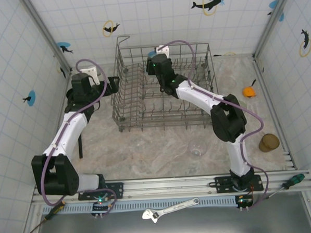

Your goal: Load the cups into the dish rack

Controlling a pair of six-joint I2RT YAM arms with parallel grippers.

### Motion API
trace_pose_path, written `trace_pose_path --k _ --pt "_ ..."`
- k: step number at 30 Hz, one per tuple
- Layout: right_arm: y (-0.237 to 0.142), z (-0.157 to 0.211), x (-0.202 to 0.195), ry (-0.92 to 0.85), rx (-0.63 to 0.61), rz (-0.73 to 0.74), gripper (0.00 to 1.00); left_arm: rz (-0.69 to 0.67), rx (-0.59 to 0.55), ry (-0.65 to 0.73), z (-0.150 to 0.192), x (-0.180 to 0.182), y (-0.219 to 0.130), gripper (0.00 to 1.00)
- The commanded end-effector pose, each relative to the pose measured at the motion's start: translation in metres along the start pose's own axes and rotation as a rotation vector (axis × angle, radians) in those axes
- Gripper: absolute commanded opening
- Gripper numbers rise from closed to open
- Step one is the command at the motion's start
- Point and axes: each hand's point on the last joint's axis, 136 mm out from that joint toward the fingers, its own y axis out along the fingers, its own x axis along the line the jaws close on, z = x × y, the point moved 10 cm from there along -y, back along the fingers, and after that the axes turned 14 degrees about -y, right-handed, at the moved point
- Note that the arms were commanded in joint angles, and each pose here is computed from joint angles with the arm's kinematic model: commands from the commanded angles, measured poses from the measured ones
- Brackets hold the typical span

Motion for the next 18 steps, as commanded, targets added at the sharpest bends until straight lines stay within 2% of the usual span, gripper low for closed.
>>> trace_pose_path --k 1,8,18 --pt "0.005 -0.016 -0.002 -0.015 -0.048 0.04 0.48 -0.013 -0.036 0.01 -0.004 0.001 -0.005 0.97" --pt "0.013 -0.008 -0.009 -0.041 -0.032 0.074 0.48 0.001 -0.021 -0.002 -0.003 0.001 -0.003 0.97" --pt "0.029 0.005 -0.011 -0.045 0.003 0.046 0.48 0.026 0.002 -0.024 0.0 0.001 0.001 0.97"
